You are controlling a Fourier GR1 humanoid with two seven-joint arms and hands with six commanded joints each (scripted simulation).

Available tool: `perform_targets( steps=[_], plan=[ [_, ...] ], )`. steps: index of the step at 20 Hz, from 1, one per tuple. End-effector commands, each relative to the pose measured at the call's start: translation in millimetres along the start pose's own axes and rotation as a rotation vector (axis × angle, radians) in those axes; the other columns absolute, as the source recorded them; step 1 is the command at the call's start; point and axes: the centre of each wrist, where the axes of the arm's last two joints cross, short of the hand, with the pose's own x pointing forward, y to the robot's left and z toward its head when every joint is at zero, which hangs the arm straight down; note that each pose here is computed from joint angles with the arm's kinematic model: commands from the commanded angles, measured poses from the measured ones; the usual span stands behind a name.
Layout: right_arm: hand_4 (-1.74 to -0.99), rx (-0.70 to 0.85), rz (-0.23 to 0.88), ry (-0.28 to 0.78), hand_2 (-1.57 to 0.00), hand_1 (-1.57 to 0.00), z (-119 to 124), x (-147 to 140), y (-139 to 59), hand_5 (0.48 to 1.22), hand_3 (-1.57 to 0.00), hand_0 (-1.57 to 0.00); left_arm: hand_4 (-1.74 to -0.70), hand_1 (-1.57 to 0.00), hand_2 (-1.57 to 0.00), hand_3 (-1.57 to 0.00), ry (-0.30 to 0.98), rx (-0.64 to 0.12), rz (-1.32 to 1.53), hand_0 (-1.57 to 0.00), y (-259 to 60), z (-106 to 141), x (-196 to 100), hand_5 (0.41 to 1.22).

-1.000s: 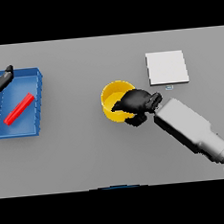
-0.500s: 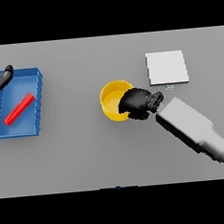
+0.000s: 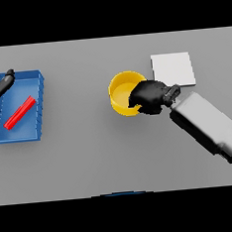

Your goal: Pick up the red beaker and tilt it to pour out 1 green nut into yellow bowl. Pick up the yellow bowl and place it on the metallic measuring scale.

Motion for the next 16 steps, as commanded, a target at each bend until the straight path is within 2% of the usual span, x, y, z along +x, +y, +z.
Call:
perform_targets(
  steps=[1, 2, 4, 7, 10, 12, 16],
  plan=[
    [-1.737, -0.012, -0.005, 0.001, -1.43, -1.56, 5.3, -1.3, -4.1, 1.218, -1.23, -1.56, -0.72, 0.00, 0.00, 0.00, 0.008, 0.003, -0.003, 0.00, 3.3, -1.4, -1.3, 0.692],
    [-1.738, -0.034, -0.007, 0.013, -1.43, -1.56, 8.3, 0.4, -11.1, 1.219, -1.21, -1.56, -0.72, 0.00, 0.00, 0.00, 0.003, -0.003, -0.004, 0.00, 1.9, -0.6, -0.9, 0.688],
    [-1.739, -0.067, 0.003, 0.067, -1.46, -1.57, 17.9, -6.7, -13.8, 1.220, -1.18, -1.57, -0.71, 0.00, 0.00, 0.00, -0.003, -0.005, -0.007, 0.00, -1.4, 0.0, 4.0, 0.686],
    [-1.740, -0.087, 0.008, 0.075, -1.51, -1.57, 22.2, -8.1, -18.6, 1.220, -1.16, -1.56, -0.72, 0.00, 0.00, 0.00, 0.005, -0.006, -0.001, 0.00, -0.4, -0.4, 4.4, 0.686],
    [-1.741, -0.117, 0.017, 0.131, -1.51, -1.57, 29.7, -19.2, -26.7, 1.220, -1.15, -1.56, -0.72, 0.00, 0.00, 0.00, -0.008, 0.007, -0.005, 0.00, 5.3, 2.6, 6.2, 0.698],
    [-1.741, -0.129, 0.012, 0.142, -1.53, -1.57, 34.3, -29.9, -25.2, 1.221, -1.15, -1.57, -0.73, 0.00, 0.00, 0.00, -0.007, -0.001, -0.001, 0.00, 1.8, 3.6, 3.6, 0.710],
    [-1.741, -0.165, -0.031, 0.244, -1.53, -1.57, 38.2, -57.3, -21.4, 1.221, -1.15, -1.57, -0.73, 0.00, 0.00, 0.00, 0.011, 0.005, 0.002, 0.00, 2.9, 3.1, 7.1, 0.720]
  ],
)
